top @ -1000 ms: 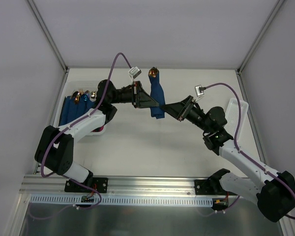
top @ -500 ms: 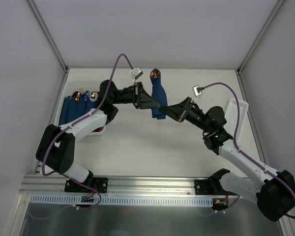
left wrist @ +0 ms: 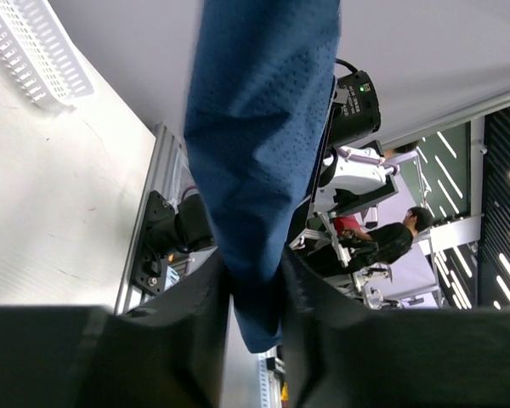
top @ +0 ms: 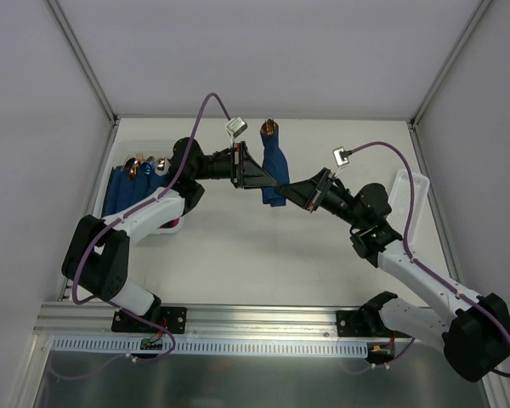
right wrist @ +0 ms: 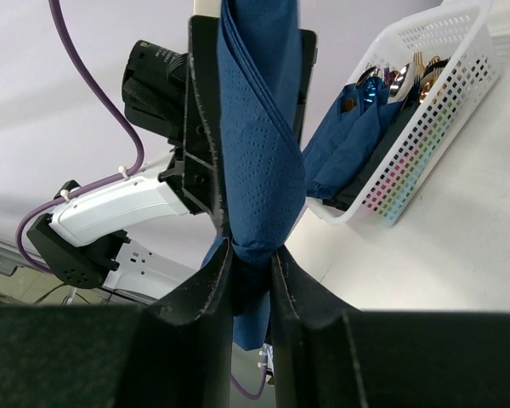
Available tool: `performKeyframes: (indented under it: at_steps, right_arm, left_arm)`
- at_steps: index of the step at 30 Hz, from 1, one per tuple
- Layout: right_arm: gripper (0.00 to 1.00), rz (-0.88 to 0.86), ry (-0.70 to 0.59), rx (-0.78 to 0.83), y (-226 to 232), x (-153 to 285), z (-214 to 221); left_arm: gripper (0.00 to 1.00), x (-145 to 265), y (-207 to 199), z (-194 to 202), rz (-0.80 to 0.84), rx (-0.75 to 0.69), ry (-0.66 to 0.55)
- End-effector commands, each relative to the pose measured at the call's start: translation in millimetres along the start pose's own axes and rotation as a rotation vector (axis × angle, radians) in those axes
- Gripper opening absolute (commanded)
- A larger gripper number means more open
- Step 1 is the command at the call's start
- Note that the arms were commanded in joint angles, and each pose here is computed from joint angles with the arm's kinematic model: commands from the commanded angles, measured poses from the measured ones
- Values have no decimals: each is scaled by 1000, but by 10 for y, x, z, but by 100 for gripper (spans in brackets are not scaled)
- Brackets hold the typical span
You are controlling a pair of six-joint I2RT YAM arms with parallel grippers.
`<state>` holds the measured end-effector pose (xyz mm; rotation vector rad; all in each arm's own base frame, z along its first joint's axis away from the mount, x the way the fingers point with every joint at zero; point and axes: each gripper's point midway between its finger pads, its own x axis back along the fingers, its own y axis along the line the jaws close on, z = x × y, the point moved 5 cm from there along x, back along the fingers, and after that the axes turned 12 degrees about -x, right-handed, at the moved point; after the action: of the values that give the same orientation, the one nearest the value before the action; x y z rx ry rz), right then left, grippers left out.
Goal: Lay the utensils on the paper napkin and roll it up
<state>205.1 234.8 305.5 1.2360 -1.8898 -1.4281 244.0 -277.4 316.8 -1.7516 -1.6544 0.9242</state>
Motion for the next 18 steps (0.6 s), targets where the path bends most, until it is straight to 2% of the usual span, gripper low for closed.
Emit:
performKeyframes:
  at_steps: [1,4,18]
  right_arm:
    - [0,-126,-12,97,372,0,-85]
    - [0,-138,-3,104,402,11,-74]
    - [0,-170,21,98,408,105,17]
  left_arm:
    - [32,-25,-289,-74,58,-147,7]
    - [44,-22,-303,-80,52,-153,7]
    - [51,41,-308,-284,11,-196,-56]
